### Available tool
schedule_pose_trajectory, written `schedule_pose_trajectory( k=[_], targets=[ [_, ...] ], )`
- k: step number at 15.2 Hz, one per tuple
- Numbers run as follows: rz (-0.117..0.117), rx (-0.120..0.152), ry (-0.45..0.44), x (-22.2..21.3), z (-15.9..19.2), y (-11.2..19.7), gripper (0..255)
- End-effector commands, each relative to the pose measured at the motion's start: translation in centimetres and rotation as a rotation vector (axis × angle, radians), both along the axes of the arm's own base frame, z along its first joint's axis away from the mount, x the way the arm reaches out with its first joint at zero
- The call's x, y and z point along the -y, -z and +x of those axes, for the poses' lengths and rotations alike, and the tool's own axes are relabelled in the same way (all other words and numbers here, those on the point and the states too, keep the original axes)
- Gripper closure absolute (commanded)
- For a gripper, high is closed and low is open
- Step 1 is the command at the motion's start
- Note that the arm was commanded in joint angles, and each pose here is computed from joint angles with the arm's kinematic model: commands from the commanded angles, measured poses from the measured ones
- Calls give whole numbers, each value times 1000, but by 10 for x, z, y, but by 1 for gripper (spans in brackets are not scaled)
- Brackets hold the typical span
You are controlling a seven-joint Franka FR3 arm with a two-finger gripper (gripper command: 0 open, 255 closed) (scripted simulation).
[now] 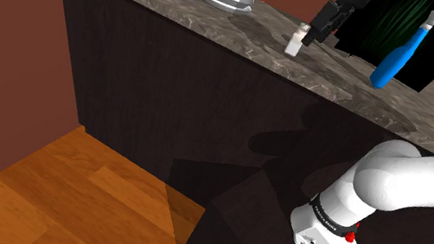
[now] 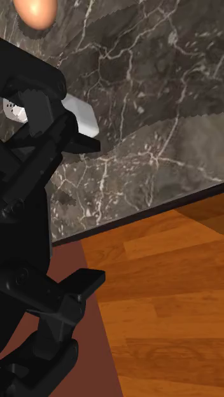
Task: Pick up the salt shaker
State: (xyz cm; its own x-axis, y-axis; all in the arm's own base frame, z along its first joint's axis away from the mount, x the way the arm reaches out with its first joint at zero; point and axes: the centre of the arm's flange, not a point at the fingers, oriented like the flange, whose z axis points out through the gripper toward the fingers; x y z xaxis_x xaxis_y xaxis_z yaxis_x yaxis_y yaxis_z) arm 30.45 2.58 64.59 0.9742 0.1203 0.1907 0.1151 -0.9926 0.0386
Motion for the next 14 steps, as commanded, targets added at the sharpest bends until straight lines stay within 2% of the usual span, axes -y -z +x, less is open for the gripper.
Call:
schedule_pose_trajectory(
  k=[1,10,14],
  targets=[
    [0,0,0,0,0,0,0],
    [-96,-79,-317,84,78,-20,0],
    [-96,-79,-317,84,78,1,0]
  ],
)
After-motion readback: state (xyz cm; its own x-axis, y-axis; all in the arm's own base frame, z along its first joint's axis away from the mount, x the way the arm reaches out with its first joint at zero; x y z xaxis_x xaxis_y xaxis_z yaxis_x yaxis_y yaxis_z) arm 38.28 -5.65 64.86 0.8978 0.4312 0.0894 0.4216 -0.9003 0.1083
